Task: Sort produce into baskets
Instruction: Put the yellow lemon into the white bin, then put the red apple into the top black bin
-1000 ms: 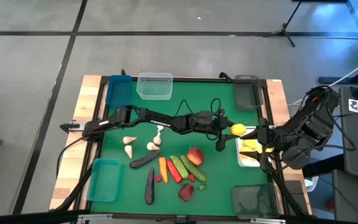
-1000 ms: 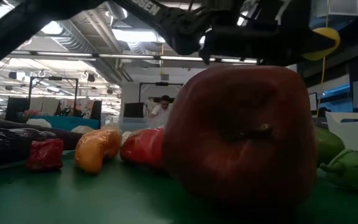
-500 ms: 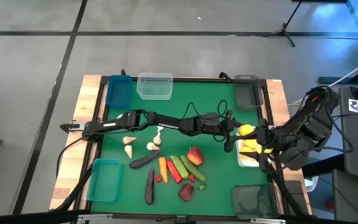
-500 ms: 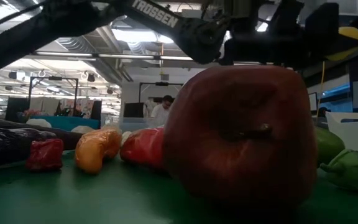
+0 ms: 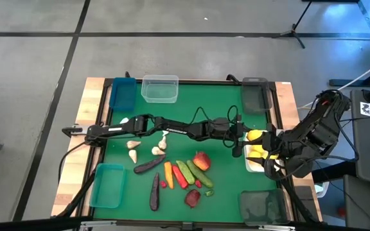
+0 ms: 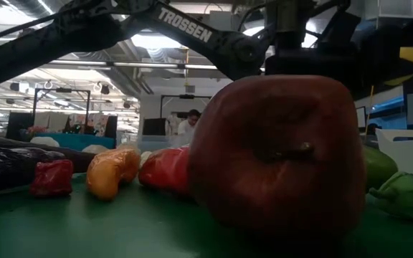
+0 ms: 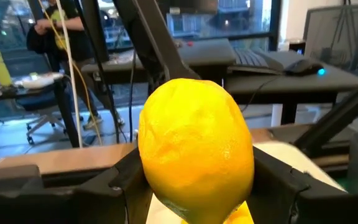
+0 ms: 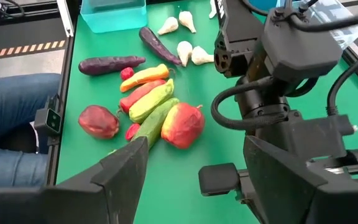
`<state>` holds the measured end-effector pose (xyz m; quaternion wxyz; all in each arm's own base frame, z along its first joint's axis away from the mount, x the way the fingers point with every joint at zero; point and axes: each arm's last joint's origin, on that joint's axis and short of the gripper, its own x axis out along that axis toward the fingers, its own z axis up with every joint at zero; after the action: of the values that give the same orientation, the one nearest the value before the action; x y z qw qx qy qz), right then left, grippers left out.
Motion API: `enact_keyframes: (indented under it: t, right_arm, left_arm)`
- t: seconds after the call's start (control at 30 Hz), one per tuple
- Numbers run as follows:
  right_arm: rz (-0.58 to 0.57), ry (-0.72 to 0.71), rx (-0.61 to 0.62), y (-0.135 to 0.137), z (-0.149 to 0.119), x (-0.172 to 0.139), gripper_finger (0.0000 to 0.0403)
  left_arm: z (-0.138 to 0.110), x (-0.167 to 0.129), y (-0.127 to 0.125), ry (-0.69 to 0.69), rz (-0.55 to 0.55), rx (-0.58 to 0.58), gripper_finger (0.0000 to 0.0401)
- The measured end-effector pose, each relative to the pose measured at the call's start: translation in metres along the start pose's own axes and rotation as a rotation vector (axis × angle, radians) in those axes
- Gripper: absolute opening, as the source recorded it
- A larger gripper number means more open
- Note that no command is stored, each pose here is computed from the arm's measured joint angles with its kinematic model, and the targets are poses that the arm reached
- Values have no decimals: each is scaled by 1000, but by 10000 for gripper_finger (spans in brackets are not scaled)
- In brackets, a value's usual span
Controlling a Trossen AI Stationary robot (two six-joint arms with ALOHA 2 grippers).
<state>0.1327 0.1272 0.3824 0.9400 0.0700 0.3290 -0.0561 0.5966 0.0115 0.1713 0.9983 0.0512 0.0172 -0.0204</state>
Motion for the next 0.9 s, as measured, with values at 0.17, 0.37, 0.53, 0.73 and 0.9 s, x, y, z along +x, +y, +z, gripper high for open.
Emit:
enact_keyframes:
  t: [0.17, 0.37, 0.53, 0.73, 0.9]
  right_arm:
    - [12, -11, 13, 1, 1, 0, 264]
    - [12, -11, 14, 1, 1, 0, 264]
    - [13, -12, 17, 2, 1, 0, 264]
    - [24, -22, 28, 4, 3, 1, 264]
    - [2, -24, 40, 9, 2, 7, 264]
  left_arm:
    - [-5, 0, 0, 51, 10, 16, 221]
    - [-4, 0, -3, 41, -43, 60, 267]
    - [-2, 0, -1, 17, -40, 77, 319]
    - [-1, 0, -1, 17, -11, 135, 354]
    - [2, -7, -8, 232, -50, 121, 356]
